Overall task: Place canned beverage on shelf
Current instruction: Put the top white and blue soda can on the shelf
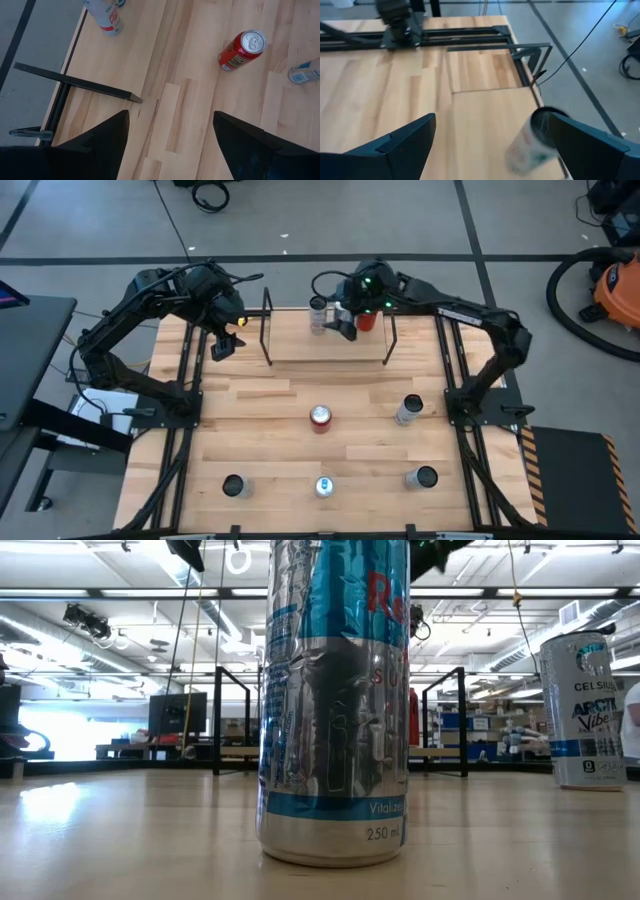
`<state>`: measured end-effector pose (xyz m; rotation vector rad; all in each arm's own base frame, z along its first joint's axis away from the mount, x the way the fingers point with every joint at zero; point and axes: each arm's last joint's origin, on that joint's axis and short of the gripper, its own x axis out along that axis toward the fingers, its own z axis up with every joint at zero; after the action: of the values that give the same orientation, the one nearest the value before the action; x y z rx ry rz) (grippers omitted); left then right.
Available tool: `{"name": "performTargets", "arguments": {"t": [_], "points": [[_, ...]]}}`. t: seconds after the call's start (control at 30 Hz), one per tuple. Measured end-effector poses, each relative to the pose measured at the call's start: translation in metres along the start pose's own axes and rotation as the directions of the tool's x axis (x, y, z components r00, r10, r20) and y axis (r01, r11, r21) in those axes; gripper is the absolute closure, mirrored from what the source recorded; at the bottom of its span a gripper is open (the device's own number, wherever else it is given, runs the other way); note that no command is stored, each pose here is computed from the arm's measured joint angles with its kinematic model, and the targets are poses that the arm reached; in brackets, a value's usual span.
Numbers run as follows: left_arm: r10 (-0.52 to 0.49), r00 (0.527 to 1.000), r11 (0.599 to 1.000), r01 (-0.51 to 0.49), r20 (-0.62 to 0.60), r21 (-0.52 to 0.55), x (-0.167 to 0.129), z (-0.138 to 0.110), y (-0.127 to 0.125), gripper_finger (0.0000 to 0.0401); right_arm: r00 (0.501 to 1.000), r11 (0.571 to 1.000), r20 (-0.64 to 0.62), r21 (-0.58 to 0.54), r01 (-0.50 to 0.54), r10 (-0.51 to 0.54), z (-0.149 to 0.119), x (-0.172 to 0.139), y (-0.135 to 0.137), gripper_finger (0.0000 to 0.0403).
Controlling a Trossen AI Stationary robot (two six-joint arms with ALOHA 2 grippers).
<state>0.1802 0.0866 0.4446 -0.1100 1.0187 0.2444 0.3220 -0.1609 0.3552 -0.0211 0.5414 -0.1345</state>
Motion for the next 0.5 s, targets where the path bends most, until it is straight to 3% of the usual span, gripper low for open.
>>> {"name": "performTargets", "arguments": {"t": [0.3, 0.5], "points": [[0.000, 1.000, 1.000, 0.000, 0.000, -0.001, 0.000, 0.000, 0.000, 0.0110, 0.998, 0.998, -0.021, -0.020, -0.066, 0.066, 0.010, -0.059, 0.039, 0.0009], [0.000, 1.000, 1.000, 0.000, 0.000, -0.001, 0.000, 0.000, 0.000, 0.0110, 0.979, 0.990, -0.156, 0.060, -0.126, 0.134, 0.000, -0.079, 0.061, 0.0009]]}}
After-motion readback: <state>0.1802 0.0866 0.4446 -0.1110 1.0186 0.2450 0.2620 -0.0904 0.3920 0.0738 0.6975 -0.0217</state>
